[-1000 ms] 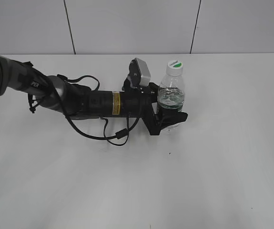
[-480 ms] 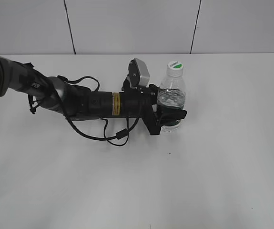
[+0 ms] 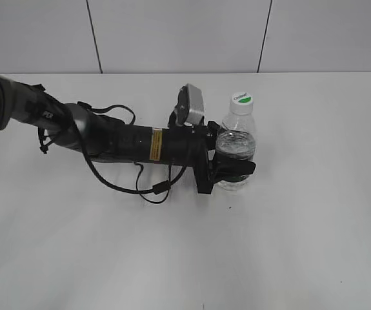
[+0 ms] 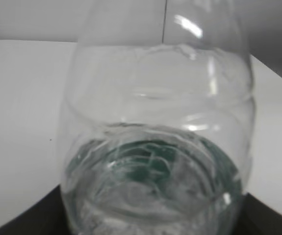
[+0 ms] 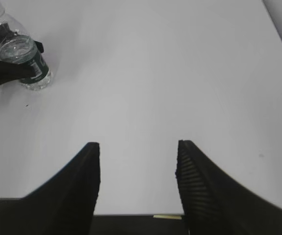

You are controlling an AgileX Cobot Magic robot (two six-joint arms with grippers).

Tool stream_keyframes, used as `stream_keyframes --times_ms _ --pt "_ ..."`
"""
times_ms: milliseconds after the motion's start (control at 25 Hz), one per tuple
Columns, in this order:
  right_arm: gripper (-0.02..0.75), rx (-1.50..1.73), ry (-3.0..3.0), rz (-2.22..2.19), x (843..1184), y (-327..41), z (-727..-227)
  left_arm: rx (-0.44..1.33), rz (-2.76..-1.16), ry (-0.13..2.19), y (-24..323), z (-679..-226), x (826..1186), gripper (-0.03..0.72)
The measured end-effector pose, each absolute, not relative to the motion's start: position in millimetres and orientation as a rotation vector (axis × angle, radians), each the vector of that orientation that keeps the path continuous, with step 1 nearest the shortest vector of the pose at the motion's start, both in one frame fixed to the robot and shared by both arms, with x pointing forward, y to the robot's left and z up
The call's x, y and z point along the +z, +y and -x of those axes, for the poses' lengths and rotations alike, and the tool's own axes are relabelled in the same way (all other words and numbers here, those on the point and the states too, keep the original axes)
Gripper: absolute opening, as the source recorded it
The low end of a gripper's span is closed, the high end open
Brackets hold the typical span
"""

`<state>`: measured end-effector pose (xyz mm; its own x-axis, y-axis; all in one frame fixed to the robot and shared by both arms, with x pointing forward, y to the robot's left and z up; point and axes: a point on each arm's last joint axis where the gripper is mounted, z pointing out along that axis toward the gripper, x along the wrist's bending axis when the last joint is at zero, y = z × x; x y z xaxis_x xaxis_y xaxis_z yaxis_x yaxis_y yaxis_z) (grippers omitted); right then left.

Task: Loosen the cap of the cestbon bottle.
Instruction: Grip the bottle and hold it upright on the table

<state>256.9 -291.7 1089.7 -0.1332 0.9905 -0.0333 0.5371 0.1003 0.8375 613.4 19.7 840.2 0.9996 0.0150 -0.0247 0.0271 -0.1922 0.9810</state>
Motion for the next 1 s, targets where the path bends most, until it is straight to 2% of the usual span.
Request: stream_keyframes --times_ms 200,400,720,1000 --pt "0.389 0.863 1.89 -1.634 1106.4 -285.9 -294.2 -0.014 -1.782 0.009 20.4 -614.1 860.3 0.409" --pt "0.389 0.838 1.952 -1.701 1115.5 -282.7 -321.7 -0.04 -1.791 0.052 34.2 -621.2 860.3 0.409" --pt "0.389 0.864 2.081 -1.88 1106.8 -270.8 -364.6 -0.029 -1.796 0.084 73.7 -639.4 859.8 0.409" --pt "0.389 0.909 2.179 -1.971 1100.4 -260.0 -399.7 -0.048 -1.824 0.054 80.4 -638.4 855.3 0.409"
